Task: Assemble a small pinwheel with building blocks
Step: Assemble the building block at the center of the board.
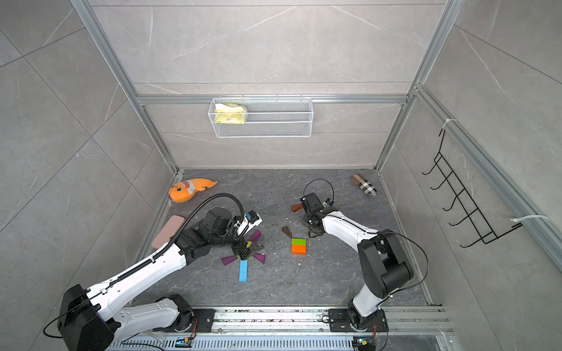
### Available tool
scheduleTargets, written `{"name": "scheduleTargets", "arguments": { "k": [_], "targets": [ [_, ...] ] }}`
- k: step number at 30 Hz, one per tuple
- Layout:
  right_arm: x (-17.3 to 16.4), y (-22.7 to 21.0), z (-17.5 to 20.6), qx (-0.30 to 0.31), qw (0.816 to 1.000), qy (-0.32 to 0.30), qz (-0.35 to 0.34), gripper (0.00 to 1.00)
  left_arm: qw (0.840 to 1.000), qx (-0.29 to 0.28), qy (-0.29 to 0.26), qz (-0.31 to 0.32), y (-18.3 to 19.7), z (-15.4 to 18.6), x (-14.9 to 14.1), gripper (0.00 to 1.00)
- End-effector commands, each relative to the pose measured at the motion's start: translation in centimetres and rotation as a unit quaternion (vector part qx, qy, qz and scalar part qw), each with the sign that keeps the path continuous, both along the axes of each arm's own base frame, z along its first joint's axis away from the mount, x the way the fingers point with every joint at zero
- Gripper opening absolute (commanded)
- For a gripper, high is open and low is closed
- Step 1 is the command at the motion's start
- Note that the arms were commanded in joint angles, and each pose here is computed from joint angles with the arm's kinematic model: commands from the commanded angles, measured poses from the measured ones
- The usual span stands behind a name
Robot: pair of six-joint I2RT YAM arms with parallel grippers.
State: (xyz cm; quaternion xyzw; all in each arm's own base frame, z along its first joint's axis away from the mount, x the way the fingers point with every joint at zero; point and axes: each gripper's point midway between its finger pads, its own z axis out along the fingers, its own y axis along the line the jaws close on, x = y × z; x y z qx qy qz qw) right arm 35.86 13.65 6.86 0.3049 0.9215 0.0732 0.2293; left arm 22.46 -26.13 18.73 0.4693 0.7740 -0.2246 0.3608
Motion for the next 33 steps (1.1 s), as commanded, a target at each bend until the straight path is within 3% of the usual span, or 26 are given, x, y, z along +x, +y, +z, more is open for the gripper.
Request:
{"name": "scheduleTargets", "arguments": {
  "k": [1, 33],
  "targets": [
    [0.3, 0.6, -0.1, 0.006, 1.0, 0.006, -0.012, 0.23, 1.0, -0.005, -0.007, 0.001, -0.2, 0.6, 0.2, 1.0],
    [-0.7, 0.8, -2.9, -0.021, 0.998, 0.052, -0.009, 0.3, 1.0, -0.002, -0.002, -0.001, -0.2, 0.4, 0.1, 1.0]
  ]
}}
